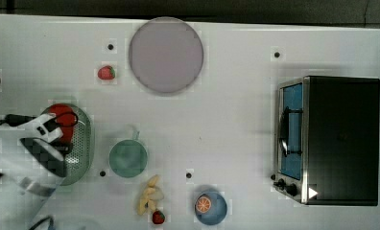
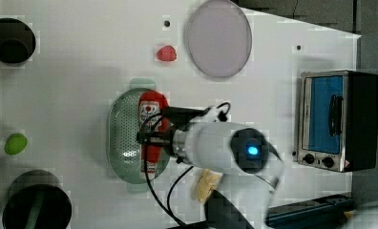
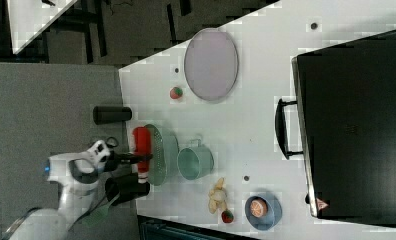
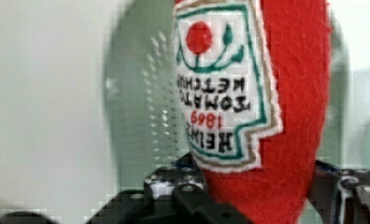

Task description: Pick ketchup from strainer and place it on the table

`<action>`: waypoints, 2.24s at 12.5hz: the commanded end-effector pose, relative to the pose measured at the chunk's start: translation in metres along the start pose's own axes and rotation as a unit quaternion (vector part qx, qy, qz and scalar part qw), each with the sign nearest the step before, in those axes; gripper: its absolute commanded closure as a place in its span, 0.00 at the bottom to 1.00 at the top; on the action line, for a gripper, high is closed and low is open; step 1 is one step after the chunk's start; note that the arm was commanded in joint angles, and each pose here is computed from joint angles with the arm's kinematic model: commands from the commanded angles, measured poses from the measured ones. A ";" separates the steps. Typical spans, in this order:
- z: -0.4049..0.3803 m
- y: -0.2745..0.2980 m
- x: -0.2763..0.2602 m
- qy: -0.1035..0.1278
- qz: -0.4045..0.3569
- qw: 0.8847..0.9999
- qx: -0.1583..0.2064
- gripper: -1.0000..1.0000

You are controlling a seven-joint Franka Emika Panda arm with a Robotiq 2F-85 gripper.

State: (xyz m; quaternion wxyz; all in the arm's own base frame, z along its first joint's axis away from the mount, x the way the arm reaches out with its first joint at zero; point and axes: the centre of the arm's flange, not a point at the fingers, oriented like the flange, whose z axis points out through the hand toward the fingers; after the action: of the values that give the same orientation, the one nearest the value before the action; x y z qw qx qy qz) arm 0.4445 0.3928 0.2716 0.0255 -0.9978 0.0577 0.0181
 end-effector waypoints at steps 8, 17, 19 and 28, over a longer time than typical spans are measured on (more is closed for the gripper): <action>-0.137 0.110 0.101 0.046 0.050 0.997 -0.040 0.40; -0.136 0.324 0.190 0.051 0.113 0.990 -0.064 0.40; -0.125 0.354 0.188 0.043 0.091 0.992 -0.070 0.40; -0.007 0.401 0.123 0.003 0.101 0.993 -0.060 0.40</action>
State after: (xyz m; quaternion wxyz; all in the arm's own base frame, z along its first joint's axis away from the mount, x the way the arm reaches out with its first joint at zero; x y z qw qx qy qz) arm 0.5151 -0.0170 0.2453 -0.0401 -0.9833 0.1730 0.0401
